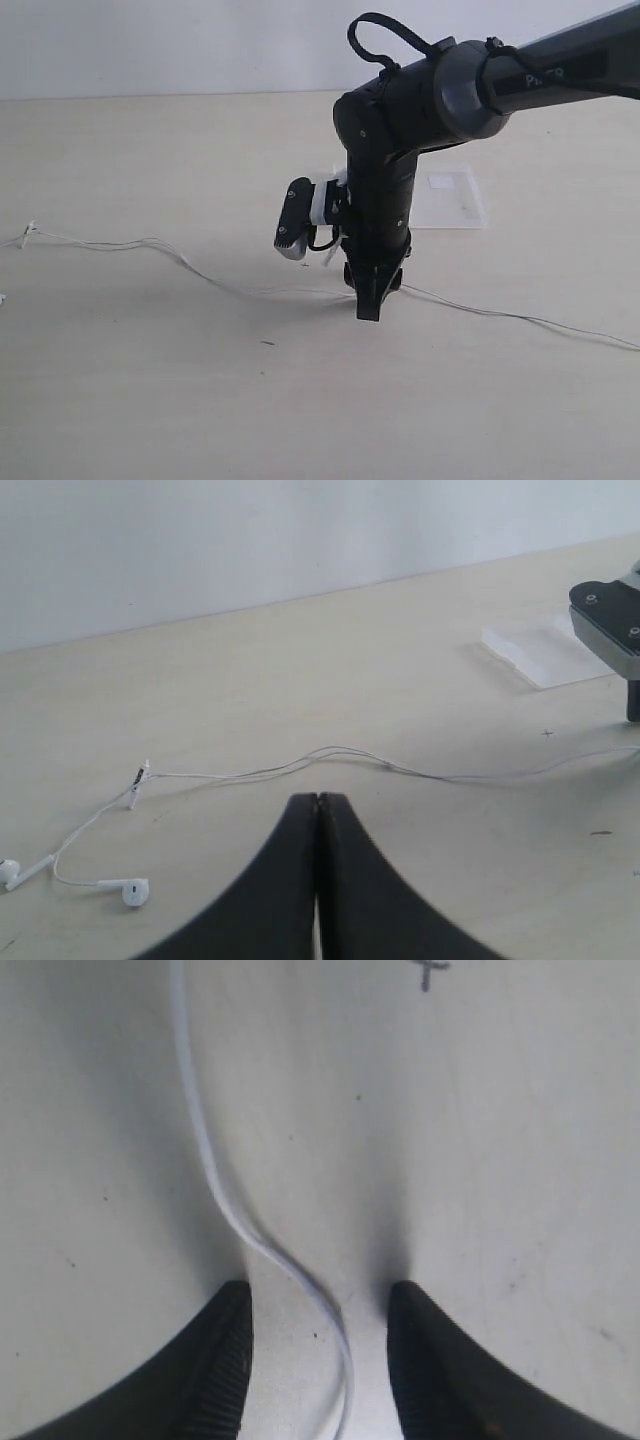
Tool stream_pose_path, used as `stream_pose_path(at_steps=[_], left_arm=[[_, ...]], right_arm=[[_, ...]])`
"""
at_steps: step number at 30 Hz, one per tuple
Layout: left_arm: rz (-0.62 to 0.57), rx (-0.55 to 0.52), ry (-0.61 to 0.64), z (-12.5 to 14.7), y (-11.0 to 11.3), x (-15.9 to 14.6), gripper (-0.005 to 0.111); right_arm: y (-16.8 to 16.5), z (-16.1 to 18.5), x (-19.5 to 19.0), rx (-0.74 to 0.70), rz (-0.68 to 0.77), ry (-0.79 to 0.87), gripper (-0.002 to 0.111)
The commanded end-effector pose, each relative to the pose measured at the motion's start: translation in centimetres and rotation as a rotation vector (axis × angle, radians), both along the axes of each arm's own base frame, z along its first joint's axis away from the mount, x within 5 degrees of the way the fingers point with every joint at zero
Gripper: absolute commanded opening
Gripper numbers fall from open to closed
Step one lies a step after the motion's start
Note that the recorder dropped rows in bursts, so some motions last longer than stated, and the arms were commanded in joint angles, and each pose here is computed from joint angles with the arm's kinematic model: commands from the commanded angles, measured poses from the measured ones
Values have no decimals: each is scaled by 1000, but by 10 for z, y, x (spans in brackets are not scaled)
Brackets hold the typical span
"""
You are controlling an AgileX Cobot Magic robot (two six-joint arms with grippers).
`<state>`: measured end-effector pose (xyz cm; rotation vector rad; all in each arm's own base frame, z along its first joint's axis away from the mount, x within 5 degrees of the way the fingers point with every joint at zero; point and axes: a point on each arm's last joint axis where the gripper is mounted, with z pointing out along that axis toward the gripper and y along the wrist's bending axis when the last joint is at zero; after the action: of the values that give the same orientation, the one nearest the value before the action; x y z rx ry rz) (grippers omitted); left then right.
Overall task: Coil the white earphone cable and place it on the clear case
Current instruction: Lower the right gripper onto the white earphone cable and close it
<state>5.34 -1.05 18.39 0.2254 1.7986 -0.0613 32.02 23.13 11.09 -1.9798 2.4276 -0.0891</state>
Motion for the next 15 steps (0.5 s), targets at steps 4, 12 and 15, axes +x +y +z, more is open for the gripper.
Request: stream_pose_path(at_steps=[4,12,15], left_arm=[[-6,-15,-8,1,-1,0,0],[-6,-15,-8,1,-1,0,0],[-6,-15,-8,1,-1,0,0]], right_arm=[[-2,-14,-2,-35,2,31,30],[-6,-14,-8,-78,-7,93,0],[-6,-14,-8,-82,-9,97,0]])
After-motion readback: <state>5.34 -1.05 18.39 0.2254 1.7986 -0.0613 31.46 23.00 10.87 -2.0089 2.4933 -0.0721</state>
